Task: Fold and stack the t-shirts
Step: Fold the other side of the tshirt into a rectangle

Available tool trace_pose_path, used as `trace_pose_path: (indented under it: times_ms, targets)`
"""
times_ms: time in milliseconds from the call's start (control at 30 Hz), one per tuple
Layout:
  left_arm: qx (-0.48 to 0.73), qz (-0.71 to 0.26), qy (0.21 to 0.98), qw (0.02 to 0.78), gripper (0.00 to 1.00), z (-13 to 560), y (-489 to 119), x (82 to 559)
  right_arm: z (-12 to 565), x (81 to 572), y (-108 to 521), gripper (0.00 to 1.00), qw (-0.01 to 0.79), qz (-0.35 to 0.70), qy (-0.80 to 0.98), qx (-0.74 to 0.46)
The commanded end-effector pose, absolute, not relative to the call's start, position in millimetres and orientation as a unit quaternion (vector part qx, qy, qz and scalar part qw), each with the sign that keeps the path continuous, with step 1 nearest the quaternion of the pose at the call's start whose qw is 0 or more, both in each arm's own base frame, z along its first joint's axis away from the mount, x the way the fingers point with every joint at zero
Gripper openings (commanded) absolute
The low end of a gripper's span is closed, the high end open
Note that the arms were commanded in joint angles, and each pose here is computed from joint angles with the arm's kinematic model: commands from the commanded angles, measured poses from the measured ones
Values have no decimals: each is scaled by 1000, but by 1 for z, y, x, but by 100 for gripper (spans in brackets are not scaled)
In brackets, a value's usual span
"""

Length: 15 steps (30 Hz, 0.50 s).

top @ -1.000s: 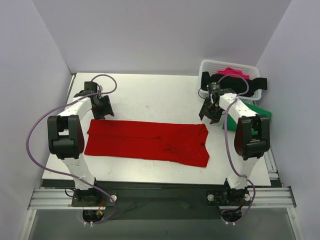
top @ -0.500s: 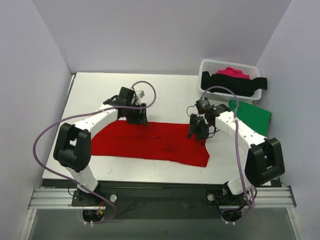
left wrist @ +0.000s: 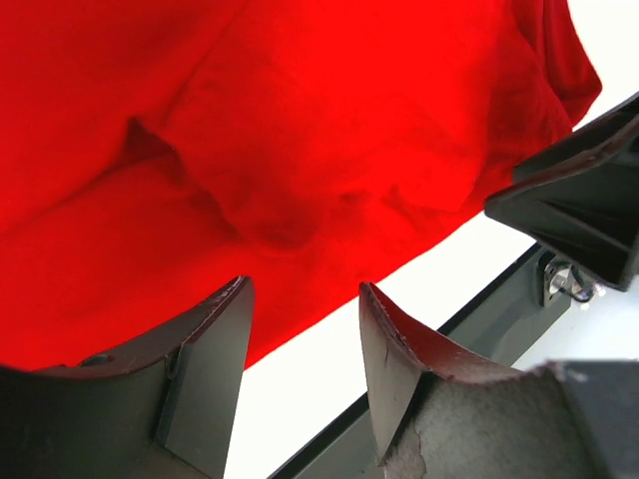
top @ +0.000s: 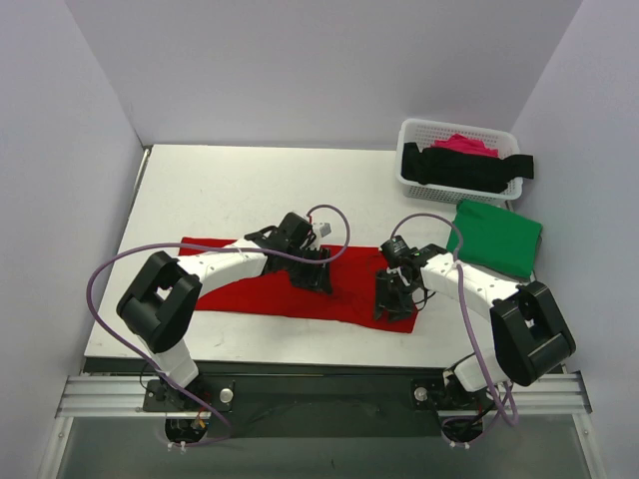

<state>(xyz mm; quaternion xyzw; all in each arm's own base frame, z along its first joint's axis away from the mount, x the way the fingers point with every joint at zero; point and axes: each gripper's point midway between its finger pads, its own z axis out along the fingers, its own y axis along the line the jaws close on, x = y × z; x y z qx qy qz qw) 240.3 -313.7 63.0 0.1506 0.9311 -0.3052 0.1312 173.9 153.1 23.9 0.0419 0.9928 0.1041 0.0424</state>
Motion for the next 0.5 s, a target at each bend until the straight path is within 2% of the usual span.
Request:
trace_pose_path:
  times_ms: [0,467]
  targets:
    - [127,-313,927,161,57,70,-319,251,21,179,156,37,58,112,991,49]
    - [120,-303,931,166,56,62,-318,256,28,203,171,37,74,123,989,44]
